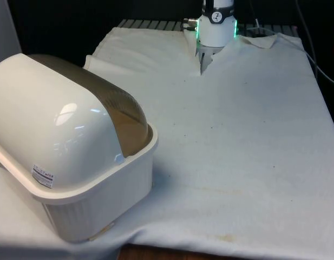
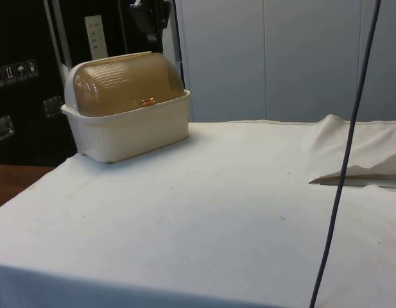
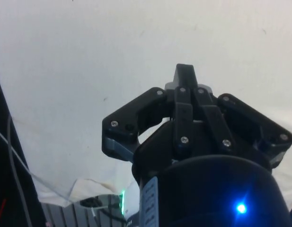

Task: Open the lid, then close it.

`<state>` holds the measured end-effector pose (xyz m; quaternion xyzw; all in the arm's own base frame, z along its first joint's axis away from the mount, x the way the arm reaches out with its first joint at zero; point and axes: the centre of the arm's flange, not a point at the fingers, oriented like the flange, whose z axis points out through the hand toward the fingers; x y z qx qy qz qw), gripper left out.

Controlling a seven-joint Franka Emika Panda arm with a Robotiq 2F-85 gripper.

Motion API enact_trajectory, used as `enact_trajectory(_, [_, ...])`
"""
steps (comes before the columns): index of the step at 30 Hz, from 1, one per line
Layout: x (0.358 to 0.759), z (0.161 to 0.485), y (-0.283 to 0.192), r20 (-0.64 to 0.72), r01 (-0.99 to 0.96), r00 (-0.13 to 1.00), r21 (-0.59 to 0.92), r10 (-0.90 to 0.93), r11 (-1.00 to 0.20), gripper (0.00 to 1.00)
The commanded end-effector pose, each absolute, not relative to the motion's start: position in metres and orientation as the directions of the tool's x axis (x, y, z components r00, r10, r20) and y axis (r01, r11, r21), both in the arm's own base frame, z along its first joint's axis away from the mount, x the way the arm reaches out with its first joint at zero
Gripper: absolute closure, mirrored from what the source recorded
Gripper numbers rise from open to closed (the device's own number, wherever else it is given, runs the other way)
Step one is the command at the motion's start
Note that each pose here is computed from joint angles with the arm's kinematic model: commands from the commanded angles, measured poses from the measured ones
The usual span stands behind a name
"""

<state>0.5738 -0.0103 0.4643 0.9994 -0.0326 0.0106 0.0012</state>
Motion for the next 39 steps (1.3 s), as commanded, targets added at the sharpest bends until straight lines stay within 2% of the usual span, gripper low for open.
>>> enact_trajectory(1, [0.573, 0.465, -0.012, 0.044, -0.065, 0.997, 0.001, -0.065, -0.998, 1.0])
enact_trajectory(22, [0.57, 0.417, -0.028, 0.112, -0.106, 0.988, -0.003, -0.106, -0.994, 1.0])
enact_trajectory(39, [0.583, 0.379, -0.043, 0.159, -0.167, 0.973, -0.028, -0.169, -0.986, 1.0])
